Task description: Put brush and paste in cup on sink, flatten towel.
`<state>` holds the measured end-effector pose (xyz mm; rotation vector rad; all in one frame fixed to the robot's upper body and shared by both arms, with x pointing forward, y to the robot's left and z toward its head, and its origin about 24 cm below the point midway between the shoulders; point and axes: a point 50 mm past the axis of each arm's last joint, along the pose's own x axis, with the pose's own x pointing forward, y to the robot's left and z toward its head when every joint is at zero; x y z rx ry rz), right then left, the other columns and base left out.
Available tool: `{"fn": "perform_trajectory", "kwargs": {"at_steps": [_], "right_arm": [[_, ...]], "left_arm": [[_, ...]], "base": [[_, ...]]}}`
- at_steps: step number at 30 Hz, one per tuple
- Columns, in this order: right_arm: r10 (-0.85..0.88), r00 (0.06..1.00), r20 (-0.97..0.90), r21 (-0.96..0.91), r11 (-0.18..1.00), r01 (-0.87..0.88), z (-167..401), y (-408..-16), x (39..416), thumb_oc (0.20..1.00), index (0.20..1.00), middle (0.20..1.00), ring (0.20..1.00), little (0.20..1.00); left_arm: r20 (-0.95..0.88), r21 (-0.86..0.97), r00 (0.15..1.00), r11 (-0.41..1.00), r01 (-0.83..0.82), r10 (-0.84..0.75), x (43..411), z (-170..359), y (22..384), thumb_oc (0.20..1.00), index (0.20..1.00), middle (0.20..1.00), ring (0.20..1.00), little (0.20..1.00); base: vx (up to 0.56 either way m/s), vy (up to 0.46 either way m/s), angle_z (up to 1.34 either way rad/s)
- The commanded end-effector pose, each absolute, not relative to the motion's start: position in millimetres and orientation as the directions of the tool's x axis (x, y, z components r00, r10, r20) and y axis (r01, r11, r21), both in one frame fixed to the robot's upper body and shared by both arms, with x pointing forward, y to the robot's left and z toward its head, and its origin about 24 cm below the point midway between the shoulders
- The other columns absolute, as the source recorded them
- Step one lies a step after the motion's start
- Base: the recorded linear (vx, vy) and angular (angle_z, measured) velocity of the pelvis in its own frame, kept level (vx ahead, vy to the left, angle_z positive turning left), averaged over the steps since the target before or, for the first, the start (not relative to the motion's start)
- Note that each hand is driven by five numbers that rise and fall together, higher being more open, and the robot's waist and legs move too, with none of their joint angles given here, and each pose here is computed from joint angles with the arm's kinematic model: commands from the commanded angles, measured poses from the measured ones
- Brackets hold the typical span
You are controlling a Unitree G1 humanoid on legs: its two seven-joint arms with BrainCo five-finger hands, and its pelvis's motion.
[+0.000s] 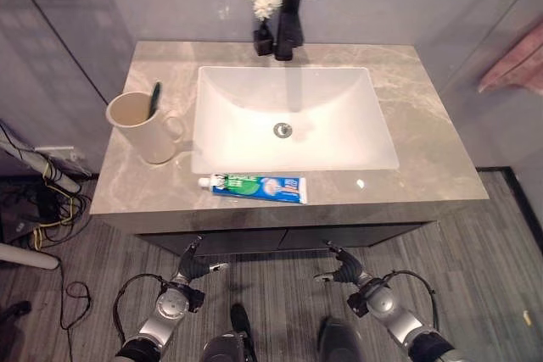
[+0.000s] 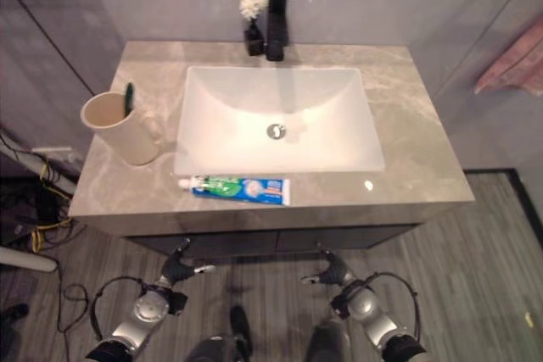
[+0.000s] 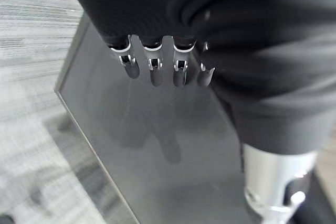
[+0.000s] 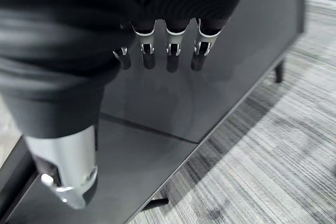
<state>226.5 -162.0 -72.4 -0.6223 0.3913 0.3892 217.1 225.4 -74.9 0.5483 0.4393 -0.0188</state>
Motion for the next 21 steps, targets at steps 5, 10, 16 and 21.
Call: {"fn": "perform_trajectory", "kwargs": {"at_steps": [5,10,16,21], "right_arm": [[0.271,0.863,-0.425,-0.55,0.68,-0.485,-61.9,-161.5,241.0,1.0,1.0,1.0,1.0,1.0],[0.238,0.868,-0.435,-0.556,0.688,-0.467,-63.1,-172.3,241.0,1.0,1.0,1.0,1.0,1.0],[0.163,0.861,-0.481,-0.558,0.701,-0.444,-73.1,-190.1,234.4,1.0,1.0,1.0,1.0,1.0],[0.034,0.828,-0.56,-0.536,0.747,-0.393,-88.1,-217.4,223.9,1.0,1.0,1.0,1.0,1.0]], "left_arm": [[-0.347,0.468,0.936,0.877,0.112,0.066,221.1,-69.3,213.5,1.0,1.0,1.0,1.0,1.0],[-0.341,0.467,0.939,0.875,0.127,0.046,211.1,-67.5,215.8,1.0,1.0,1.0,1.0,1.0],[-0.334,0.484,0.942,0.863,0.144,0.03,202.8,-65.0,220.1,1.0,1.0,1.0,1.0,1.0],[-0.295,0.513,0.954,0.835,0.199,-0.046,192.7,-46.3,234.1,1.0,1.0,1.0,1.0,1.0]], "base": [[0.05,-0.045,0.12],[0.03,-0.059,0.05],[0.0,-0.034,0.19],[0.0,-0.008,0.02]]}}
